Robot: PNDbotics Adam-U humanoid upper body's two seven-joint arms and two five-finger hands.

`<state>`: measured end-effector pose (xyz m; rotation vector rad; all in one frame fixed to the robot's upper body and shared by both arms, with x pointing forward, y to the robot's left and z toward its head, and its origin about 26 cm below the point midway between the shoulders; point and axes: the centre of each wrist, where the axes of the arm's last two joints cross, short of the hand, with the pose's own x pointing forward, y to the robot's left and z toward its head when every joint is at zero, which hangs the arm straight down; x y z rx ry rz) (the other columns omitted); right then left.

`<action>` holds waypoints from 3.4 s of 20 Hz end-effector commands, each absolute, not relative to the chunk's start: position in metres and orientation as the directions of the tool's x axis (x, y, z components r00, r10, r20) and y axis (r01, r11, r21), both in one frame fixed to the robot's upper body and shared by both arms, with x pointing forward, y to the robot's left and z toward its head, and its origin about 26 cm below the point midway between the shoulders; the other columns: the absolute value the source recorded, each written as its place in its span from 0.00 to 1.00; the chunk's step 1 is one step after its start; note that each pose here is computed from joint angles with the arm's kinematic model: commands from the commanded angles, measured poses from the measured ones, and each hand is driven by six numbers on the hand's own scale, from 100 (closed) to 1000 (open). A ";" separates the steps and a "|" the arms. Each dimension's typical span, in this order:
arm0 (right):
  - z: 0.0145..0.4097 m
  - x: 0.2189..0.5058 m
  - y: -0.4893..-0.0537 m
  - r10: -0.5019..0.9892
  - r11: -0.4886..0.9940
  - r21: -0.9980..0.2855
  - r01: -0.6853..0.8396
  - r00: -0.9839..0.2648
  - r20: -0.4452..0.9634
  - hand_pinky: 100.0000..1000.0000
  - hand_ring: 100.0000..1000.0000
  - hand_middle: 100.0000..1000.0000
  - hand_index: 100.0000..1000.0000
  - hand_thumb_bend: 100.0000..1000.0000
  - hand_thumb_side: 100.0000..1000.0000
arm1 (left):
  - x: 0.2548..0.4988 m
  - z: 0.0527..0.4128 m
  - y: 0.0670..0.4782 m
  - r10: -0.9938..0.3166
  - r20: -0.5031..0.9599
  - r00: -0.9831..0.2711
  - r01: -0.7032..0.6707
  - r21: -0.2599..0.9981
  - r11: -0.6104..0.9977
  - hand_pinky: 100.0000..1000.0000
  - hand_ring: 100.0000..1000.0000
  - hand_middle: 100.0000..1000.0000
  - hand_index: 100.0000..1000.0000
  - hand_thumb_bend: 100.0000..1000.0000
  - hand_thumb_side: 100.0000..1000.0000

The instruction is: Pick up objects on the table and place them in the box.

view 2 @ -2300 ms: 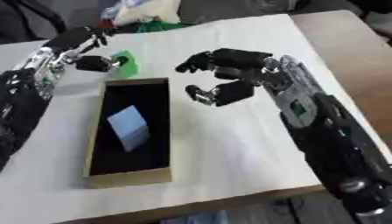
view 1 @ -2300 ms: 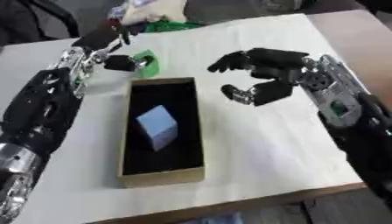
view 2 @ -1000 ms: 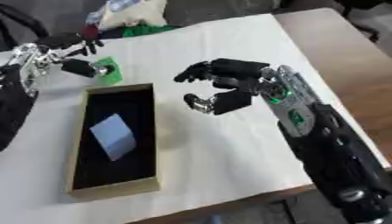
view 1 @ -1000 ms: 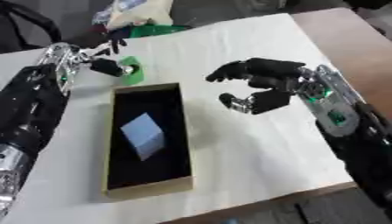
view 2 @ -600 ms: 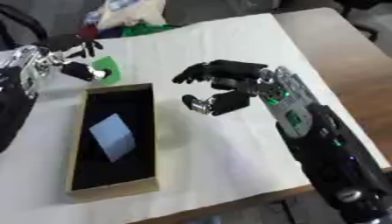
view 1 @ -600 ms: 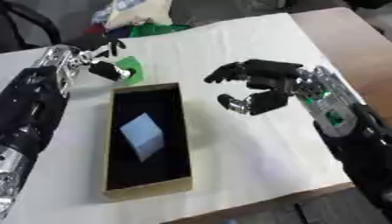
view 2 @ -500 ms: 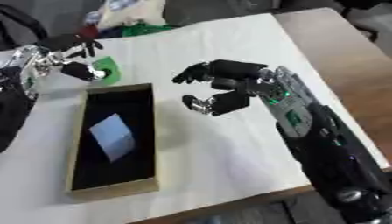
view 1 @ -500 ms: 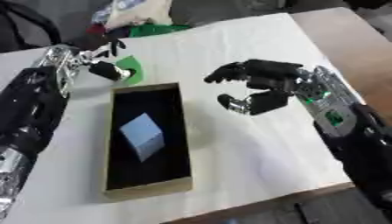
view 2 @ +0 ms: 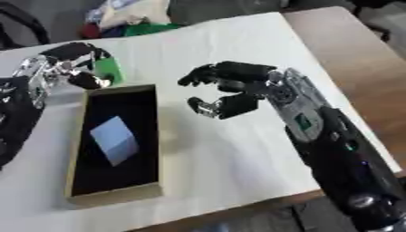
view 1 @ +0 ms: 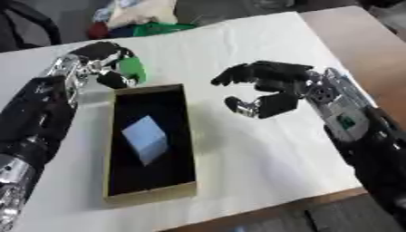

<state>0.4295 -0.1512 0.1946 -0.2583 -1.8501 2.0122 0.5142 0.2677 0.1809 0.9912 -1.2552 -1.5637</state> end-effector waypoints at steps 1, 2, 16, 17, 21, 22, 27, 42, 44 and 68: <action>0.205 0.431 -0.152 0.405 -0.042 -0.990 -0.137 -0.908 0.109 0.78 0.84 0.85 0.96 0.00 1.00 | 0.515 0.193 0.274 -0.950 -0.069 -0.305 0.121 0.987 -0.110 0.69 0.51 0.46 0.82 0.00 0.18; 0.204 0.431 -0.153 0.407 -0.043 -0.989 -0.140 -0.906 0.111 0.78 0.84 0.85 0.96 0.00 1.00 | 0.515 0.195 0.275 -0.948 -0.063 -0.311 0.115 0.988 -0.103 0.69 0.51 0.46 0.82 0.00 0.18; 0.180 0.431 -0.165 0.443 -0.045 -0.980 -0.192 -0.884 0.152 0.79 0.83 0.85 0.96 0.00 1.00 | 0.501 0.244 0.285 -0.836 -0.075 -0.544 -0.035 0.997 -0.067 0.69 0.50 0.45 0.81 0.00 0.16; 0.179 0.430 -0.164 0.441 -0.047 -0.980 -0.195 -0.884 0.155 0.79 0.83 0.85 0.96 0.00 1.00 | 0.498 0.246 0.284 -0.818 -0.079 -0.569 -0.041 0.997 -0.068 0.70 0.50 0.45 0.81 0.00 0.17; 0.175 0.430 -0.160 0.427 -0.053 -0.977 -0.205 -0.889 0.163 0.79 0.83 0.85 0.96 0.00 1.00 | 0.488 0.250 0.273 -0.740 -0.092 -0.667 -0.038 0.995 -0.089 0.70 0.51 0.46 0.82 0.00 0.22; 0.174 0.429 -0.158 0.423 -0.055 -0.977 -0.207 -0.891 0.165 0.79 0.83 0.85 0.96 0.00 1.00 | 0.486 0.250 0.269 -0.717 -0.094 -0.691 -0.032 0.995 -0.099 0.70 0.52 0.46 0.82 0.00 0.22; 0.172 0.429 -0.151 0.404 -0.061 -0.974 -0.218 -0.898 0.175 0.79 0.83 0.85 0.96 0.00 1.00 | 0.479 0.244 0.246 -0.629 -0.102 -0.771 0.006 0.986 -0.168 0.71 0.53 0.48 0.82 0.00 0.26; 0.167 0.428 -0.147 0.390 -0.065 -0.967 -0.245 -0.898 0.202 0.78 0.83 0.84 0.96 0.00 1.00 | 0.479 0.189 0.222 -0.547 -0.055 -0.835 0.139 0.942 -0.306 0.76 0.64 0.60 0.87 0.00 0.43; 0.167 0.428 -0.147 0.389 -0.063 -0.967 -0.247 -0.898 0.204 0.78 0.83 0.84 0.96 0.00 1.00 | 0.479 0.182 0.221 -0.544 -0.049 -0.838 0.153 0.935 -0.321 0.77 0.67 0.64 0.88 0.00 0.45; 0.168 0.429 -0.163 0.437 -0.014 -0.970 -0.241 -0.874 0.211 0.78 0.83 0.84 0.96 0.00 1.00 | 0.446 0.206 0.281 -0.610 -0.086 -0.788 -0.063 0.996 -0.059 0.80 0.71 0.71 0.93 0.00 0.81</action>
